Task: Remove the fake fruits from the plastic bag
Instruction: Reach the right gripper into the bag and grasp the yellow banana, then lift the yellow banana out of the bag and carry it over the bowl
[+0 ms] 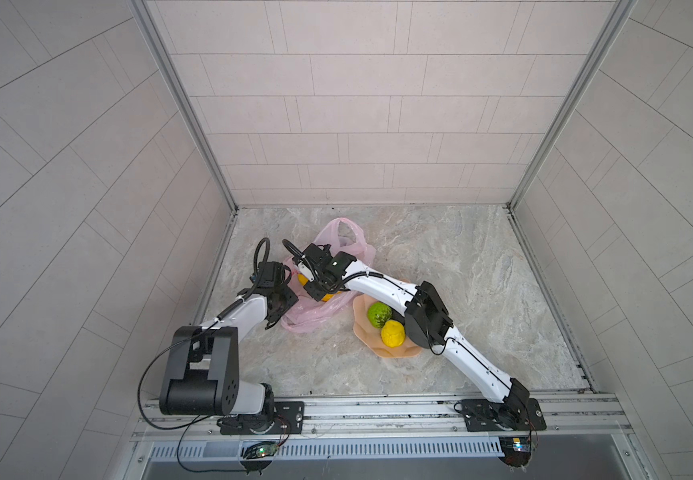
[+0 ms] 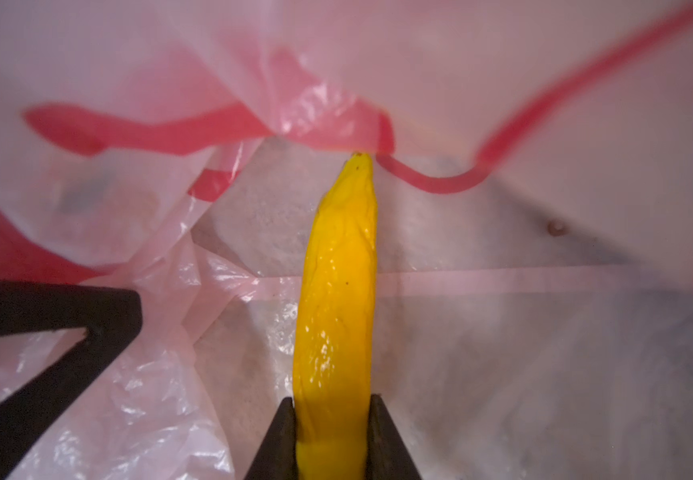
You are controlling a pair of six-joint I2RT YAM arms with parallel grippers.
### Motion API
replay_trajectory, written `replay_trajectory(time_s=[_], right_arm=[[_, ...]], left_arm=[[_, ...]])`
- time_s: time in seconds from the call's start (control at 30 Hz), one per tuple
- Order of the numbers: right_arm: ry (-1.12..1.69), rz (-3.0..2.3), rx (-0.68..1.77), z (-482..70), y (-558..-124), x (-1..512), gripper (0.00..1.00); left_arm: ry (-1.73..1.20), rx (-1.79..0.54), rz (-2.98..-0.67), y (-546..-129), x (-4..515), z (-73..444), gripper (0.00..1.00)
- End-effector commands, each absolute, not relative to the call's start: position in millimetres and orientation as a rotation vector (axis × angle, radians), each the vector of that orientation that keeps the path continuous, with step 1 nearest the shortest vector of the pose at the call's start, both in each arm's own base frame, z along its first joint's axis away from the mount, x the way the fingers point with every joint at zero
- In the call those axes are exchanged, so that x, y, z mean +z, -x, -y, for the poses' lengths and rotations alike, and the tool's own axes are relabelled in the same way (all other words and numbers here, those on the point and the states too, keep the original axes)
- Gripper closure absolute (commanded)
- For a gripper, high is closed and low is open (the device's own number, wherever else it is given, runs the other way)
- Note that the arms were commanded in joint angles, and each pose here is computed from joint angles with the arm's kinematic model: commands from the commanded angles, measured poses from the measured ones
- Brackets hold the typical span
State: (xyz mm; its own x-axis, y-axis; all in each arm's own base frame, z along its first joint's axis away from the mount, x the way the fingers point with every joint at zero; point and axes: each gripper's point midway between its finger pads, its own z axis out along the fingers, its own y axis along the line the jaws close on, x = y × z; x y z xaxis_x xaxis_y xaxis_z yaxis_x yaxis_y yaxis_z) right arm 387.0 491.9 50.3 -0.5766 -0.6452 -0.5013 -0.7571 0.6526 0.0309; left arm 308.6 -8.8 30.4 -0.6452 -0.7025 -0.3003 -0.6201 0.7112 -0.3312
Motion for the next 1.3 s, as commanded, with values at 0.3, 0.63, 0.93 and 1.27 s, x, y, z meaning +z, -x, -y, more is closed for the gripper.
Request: replay_trajectory(time_s=[0.3,0.63,0.93,1.27], right_arm=[[1.138,-2.422,0.264,-488,-389,30,0.65],[1.122,-2.392,0.277,-491,-387,66,0.75],[1.134,-2.327,0.345,-490,-374,123,0.82],[1.195,-2.258,0.401,-486,-352,150,0.85]], left_arm=[[1.021,-0.232,-2.511,-304,28,2,0.49],[1.021,-0.223,-2.508,-304,28,0,0.49],[1.011,-0.219,-2.503,-305,28,0,0.49],[1.009,-0.201,-2.496,-306,29,-3,0.49]])
